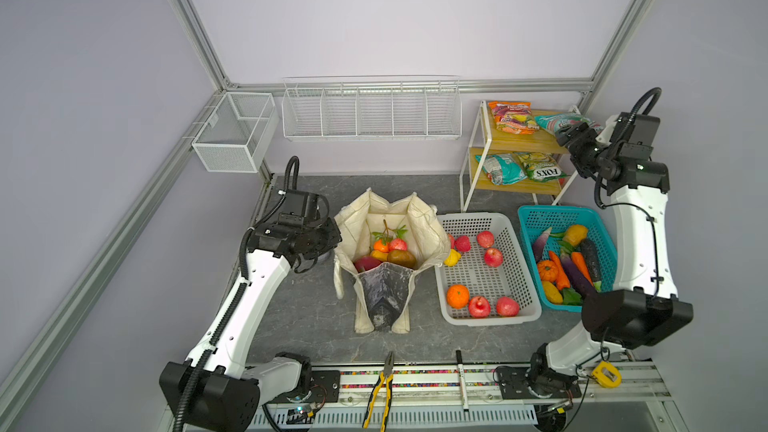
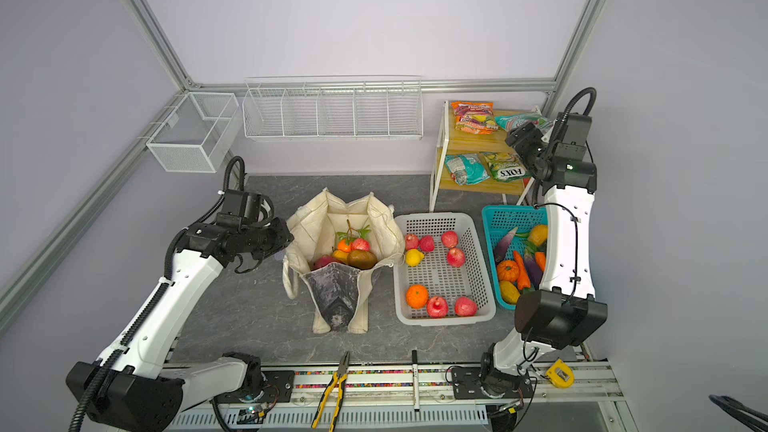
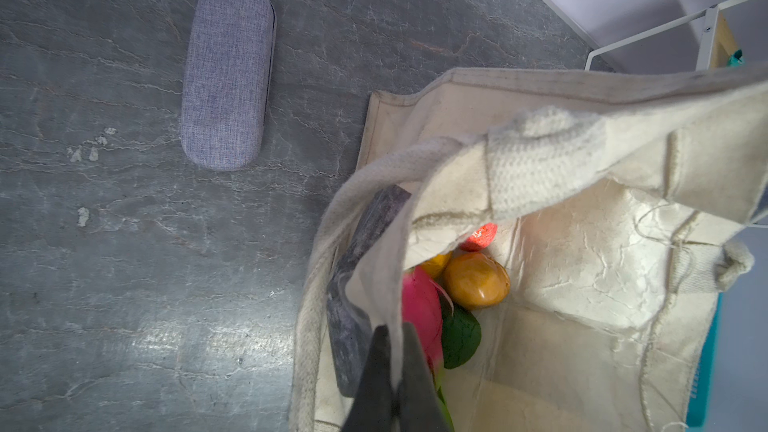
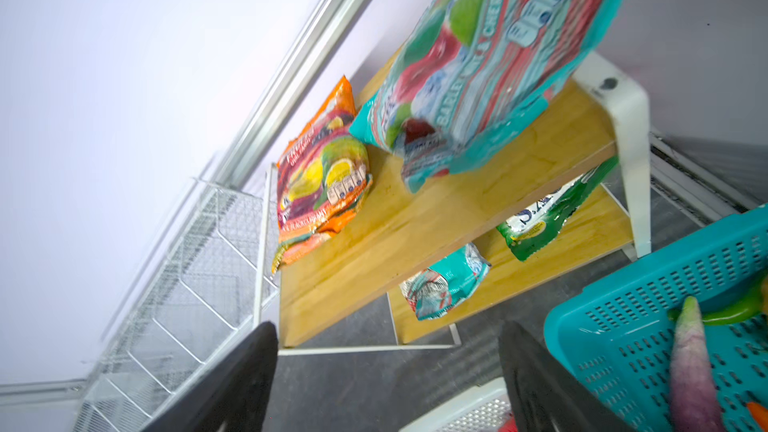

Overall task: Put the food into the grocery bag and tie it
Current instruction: 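Reach the right gripper to the wooden shelf and grasp the striped candy packet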

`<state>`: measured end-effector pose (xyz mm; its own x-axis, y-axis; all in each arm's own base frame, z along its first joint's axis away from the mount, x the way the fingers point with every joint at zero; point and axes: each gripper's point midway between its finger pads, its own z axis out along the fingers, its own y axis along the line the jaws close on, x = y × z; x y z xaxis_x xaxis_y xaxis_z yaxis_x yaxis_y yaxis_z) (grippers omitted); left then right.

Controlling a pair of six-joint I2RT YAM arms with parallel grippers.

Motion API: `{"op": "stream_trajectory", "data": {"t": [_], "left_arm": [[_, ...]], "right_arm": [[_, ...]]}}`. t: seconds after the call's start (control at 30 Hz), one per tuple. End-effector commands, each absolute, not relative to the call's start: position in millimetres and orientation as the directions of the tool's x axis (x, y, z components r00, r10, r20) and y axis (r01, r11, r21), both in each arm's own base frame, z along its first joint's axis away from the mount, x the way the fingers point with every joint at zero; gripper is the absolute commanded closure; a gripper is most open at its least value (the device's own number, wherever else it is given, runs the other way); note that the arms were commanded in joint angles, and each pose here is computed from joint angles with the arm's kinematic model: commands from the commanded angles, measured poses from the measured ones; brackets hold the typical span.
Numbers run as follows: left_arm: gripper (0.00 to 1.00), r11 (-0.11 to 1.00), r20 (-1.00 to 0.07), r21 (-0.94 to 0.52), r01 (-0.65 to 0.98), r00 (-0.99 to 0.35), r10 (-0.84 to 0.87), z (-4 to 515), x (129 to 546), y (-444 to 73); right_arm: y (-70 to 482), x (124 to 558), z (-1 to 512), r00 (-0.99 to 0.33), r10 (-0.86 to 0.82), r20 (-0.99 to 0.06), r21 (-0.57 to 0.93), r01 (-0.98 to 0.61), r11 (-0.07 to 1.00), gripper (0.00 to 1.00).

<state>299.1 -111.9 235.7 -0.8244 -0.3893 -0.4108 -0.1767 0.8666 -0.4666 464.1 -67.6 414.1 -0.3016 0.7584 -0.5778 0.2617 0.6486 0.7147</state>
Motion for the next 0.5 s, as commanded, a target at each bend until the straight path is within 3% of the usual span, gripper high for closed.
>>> {"op": "stream_trajectory", "data": {"t": [0.0, 0.47], "left_arm": [[1.0, 0.862, -0.414, -0.475, -0.177, -0.82, -0.396, 237, 304, -112], [1.0, 0.864, -0.422, -0.473, -0.172, -0.817, -0.393, 238, 312, -112]], "right_arm": [[-75, 466, 435, -0.247, 0.837, -0.487, 0.813, 0.222, 0.539, 0.11], [-103, 512, 414, -0.237, 0.927, -0.291, 0.894, 0.277, 0.351, 0.16]]}}
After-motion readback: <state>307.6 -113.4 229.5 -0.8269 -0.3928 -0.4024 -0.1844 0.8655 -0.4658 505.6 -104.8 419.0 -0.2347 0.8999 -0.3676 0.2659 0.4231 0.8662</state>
